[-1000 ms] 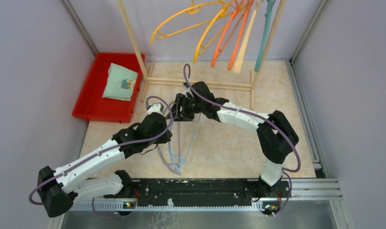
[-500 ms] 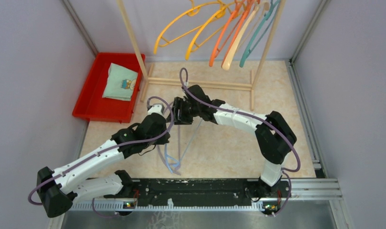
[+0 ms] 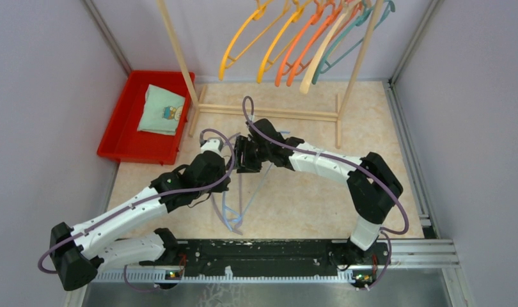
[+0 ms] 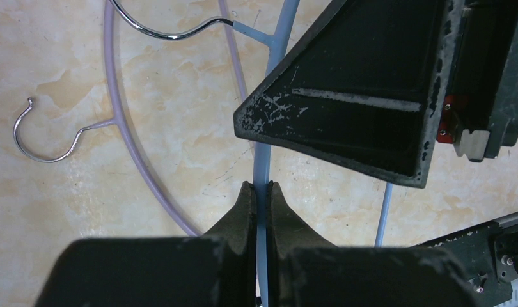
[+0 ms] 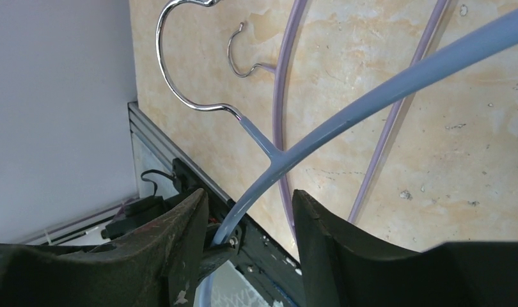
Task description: Organize the hangers
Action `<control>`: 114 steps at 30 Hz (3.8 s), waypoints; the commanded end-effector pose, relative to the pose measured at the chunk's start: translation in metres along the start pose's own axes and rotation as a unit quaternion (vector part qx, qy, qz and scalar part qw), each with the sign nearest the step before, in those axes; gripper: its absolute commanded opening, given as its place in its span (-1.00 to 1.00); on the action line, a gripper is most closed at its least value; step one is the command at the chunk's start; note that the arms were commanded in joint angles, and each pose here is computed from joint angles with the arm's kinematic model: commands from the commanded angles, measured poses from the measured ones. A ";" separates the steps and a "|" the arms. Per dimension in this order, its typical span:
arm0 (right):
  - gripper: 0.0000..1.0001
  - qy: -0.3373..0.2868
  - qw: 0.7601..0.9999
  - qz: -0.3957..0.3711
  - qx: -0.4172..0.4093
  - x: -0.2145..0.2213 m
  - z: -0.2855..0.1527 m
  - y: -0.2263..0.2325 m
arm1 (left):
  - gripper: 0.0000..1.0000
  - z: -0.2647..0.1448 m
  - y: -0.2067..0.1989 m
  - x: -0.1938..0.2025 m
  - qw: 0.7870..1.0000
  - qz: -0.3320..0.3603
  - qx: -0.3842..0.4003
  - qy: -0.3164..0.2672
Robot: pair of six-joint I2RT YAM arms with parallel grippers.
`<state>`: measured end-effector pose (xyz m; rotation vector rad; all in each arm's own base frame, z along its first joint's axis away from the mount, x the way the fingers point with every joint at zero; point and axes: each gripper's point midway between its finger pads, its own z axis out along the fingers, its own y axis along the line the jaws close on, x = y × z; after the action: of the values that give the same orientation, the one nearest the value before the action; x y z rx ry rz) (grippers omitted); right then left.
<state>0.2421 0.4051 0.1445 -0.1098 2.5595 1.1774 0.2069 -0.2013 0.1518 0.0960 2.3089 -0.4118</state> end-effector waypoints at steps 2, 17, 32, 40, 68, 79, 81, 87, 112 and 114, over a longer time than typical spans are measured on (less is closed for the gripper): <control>-0.28 -0.038 0.998 -0.026 -0.035 -0.020 0.007 0.023 | -1.00 -0.008 -0.031 -0.027 0.997 -0.028 0.059 -0.033; -0.71 -0.086 0.974 -0.064 -0.201 -0.034 -0.043 0.071 | -0.04 -0.004 -0.029 0.007 0.987 -0.056 0.137 -0.056; -0.71 -0.098 0.963 -0.051 -0.245 -0.042 -0.063 0.095 | 0.13 0.008 -0.045 0.015 0.985 -0.071 0.157 -0.027; -0.70 -0.098 0.961 -0.039 -0.256 -0.042 -0.081 0.108 | -1.00 0.024 -0.036 0.023 0.990 -0.078 0.116 -0.016; 0.28 -0.178 0.966 -0.120 0.148 0.010 -0.203 -0.088 | -1.00 0.015 0.011 -0.212 0.983 0.061 0.067 -0.161; 0.27 -0.206 0.955 -0.135 0.166 -0.002 -0.220 -0.085 | -1.00 0.013 -0.038 -0.334 0.953 0.143 0.156 -0.216; 0.27 -0.209 0.954 -0.136 0.166 -0.005 -0.221 -0.082 | -1.00 0.016 -0.043 -0.347 0.950 0.144 0.168 -0.219; 0.26 -0.215 0.950 -0.139 0.177 -0.009 -0.226 -0.082 | -1.00 0.025 -0.053 -0.370 0.945 0.140 0.196 -0.221; 0.25 -0.226 0.946 -0.134 0.189 -0.023 -0.227 -0.080 | -1.00 0.024 -0.050 -0.416 0.929 0.076 0.272 -0.238; 0.25 -0.230 0.945 -0.135 0.190 -0.025 -0.230 -0.078 | -1.00 0.026 -0.048 -0.422 0.930 0.064 0.272 -0.238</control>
<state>0.2091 0.1770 0.2007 -0.0986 2.3105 0.4863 0.5007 -0.2360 0.4175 0.4034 1.7406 -0.8401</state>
